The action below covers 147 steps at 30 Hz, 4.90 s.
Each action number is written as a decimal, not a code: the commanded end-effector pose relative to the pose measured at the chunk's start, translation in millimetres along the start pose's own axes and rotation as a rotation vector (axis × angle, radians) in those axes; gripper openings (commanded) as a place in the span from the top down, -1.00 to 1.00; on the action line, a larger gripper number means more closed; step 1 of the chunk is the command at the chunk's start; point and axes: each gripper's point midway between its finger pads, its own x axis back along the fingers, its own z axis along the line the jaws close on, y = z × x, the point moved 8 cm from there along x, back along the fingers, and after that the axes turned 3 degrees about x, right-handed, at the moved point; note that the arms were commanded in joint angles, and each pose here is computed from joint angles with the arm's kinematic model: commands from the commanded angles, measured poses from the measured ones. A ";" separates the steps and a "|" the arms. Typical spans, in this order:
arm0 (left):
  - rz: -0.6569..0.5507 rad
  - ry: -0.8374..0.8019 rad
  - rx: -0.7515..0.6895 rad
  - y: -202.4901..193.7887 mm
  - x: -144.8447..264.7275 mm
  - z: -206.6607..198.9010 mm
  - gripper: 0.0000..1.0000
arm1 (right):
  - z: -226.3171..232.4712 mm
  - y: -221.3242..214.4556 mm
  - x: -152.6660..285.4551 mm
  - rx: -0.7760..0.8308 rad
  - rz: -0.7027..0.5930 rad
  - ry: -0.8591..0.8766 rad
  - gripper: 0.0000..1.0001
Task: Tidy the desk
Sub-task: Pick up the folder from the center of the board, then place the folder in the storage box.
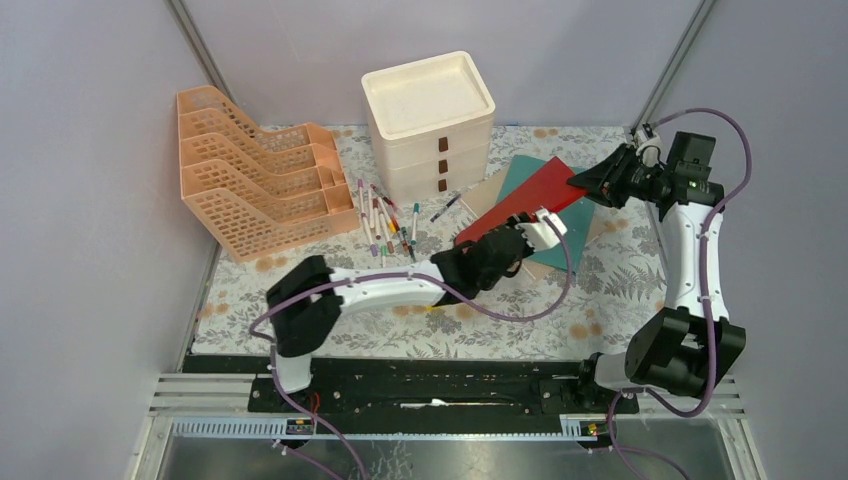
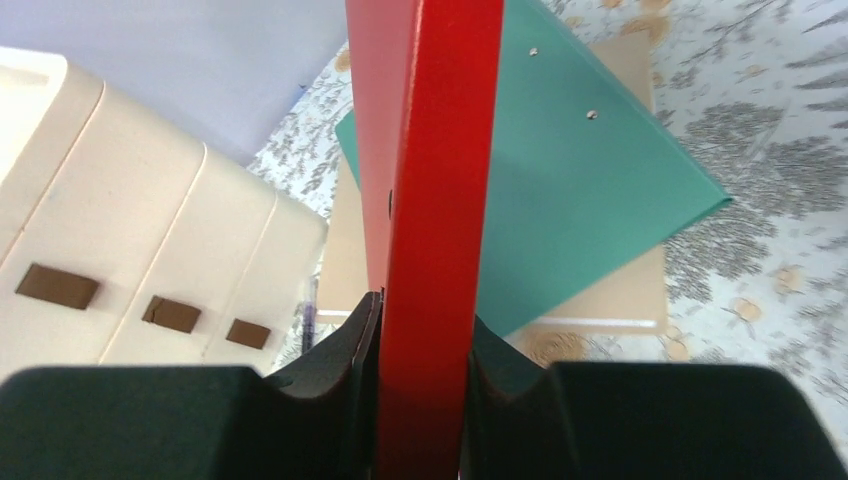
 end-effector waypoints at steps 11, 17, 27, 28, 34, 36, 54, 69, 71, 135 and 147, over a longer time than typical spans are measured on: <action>-0.267 0.013 0.478 21.1 108.8 107.5 1.00 | 38.7 30.5 -2.8 0.244 -0.102 0.057 0.72; -0.274 -0.038 0.358 15.6 126.3 111.4 1.00 | 37.2 37.1 -10.5 0.239 -0.089 0.058 0.72; -0.423 -0.186 0.643 26.3 153.2 146.9 1.00 | 37.4 26.4 -7.7 0.238 -0.082 0.060 0.72; -0.443 -0.237 0.682 25.2 156.0 151.3 1.00 | 38.0 23.6 -7.2 0.239 -0.079 0.061 0.72; -0.488 -0.504 0.760 15.8 175.2 190.5 1.00 | 44.5 4.9 -16.8 0.251 -0.024 0.086 0.72; -0.487 -0.591 0.761 14.7 181.8 198.7 1.00 | 53.5 2.1 -23.8 0.271 0.001 0.108 0.72; -0.648 -0.678 0.850 20.6 204.5 228.8 1.00 | 134.8 -56.1 -56.1 0.855 0.323 0.840 -0.99; -0.630 -0.570 0.913 5.9 195.3 238.5 0.83 | 161.0 -70.3 -50.0 0.904 0.339 0.894 1.00; -0.593 -0.517 0.937 2.9 193.3 241.8 0.61 | 160.8 -68.2 -52.2 0.910 0.326 0.874 1.00; -0.719 0.165 0.772 121.2 354.8 316.7 -0.97 | 283.3 -61.1 -21.2 1.129 0.468 1.233 1.00; -0.983 0.218 0.660 148.3 405.9 310.8 -0.97 | 325.3 -37.7 -46.2 0.993 0.300 1.333 1.00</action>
